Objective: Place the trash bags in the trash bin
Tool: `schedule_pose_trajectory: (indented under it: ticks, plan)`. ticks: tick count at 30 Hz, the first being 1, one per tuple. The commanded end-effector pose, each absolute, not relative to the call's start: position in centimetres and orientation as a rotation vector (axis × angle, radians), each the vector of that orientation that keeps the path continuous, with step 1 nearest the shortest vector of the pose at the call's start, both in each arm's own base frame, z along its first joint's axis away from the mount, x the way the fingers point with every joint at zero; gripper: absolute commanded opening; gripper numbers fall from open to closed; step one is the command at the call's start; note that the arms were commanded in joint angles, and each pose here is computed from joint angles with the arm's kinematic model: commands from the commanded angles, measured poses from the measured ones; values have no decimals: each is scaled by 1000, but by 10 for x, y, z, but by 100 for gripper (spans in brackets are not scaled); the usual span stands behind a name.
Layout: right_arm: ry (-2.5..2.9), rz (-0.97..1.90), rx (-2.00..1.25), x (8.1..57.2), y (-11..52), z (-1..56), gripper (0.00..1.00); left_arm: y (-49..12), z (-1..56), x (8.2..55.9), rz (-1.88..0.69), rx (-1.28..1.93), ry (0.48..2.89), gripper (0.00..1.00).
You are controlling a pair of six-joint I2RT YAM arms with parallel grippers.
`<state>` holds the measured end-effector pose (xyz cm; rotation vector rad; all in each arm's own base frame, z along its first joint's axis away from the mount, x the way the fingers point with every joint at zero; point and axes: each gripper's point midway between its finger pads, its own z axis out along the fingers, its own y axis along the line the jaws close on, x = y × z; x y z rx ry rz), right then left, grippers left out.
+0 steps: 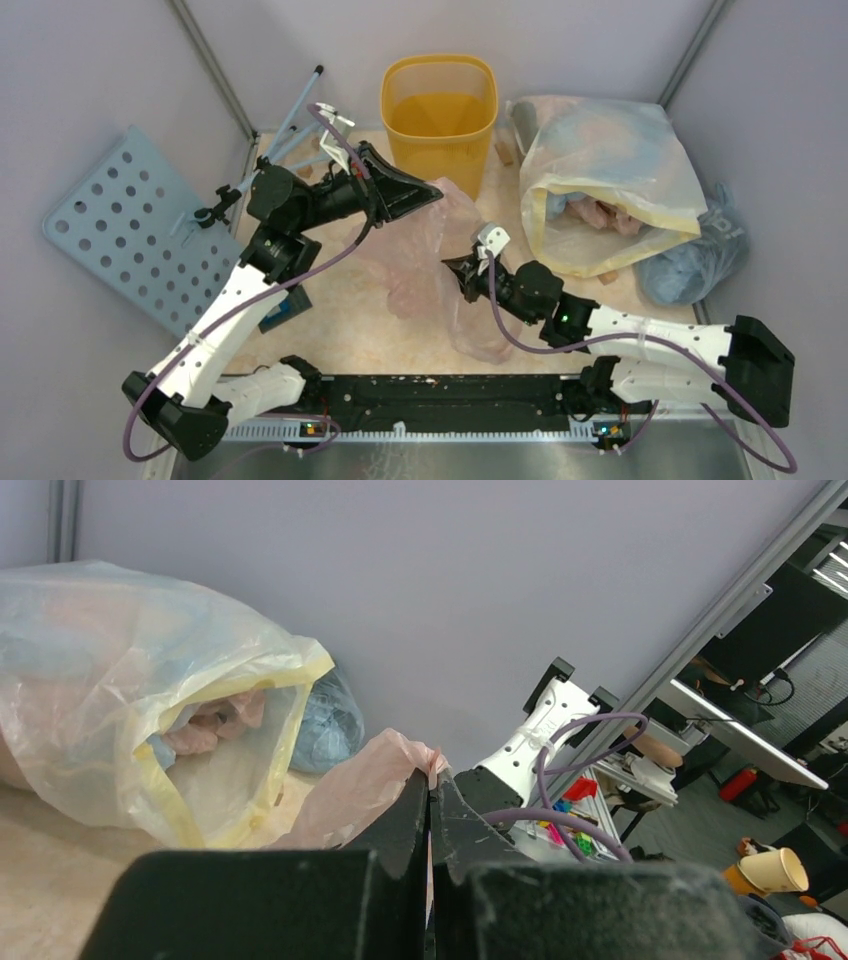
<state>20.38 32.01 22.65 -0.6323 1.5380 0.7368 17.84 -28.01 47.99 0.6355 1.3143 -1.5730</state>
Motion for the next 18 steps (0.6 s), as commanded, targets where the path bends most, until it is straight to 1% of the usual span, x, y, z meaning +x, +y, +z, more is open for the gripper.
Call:
schedule_pose_trajectory:
  ticks: [1,6,10,13,15,18]
  plan:
    - [1467,870,-698,181,330,250,2,-284,473,185,-1560,646,1310,0]
    - [1408,991,-805,158,343,261,2,-291,459,198,-1571,617,1357,0]
    - [1445,1004,-850,158,356,251,2,-299,453,204,-1635,580,1355,0]
    - [1419,1076,-899,148,368,250,3,-303,443,215,-1654,507,1358,0]
    - [1397,1123,-933,139,373,249,6,-303,436,226,-1614,462,1366,0]
    - [1373,1165,-966,128,372,250,11,-301,424,254,-1467,396,1416,0]
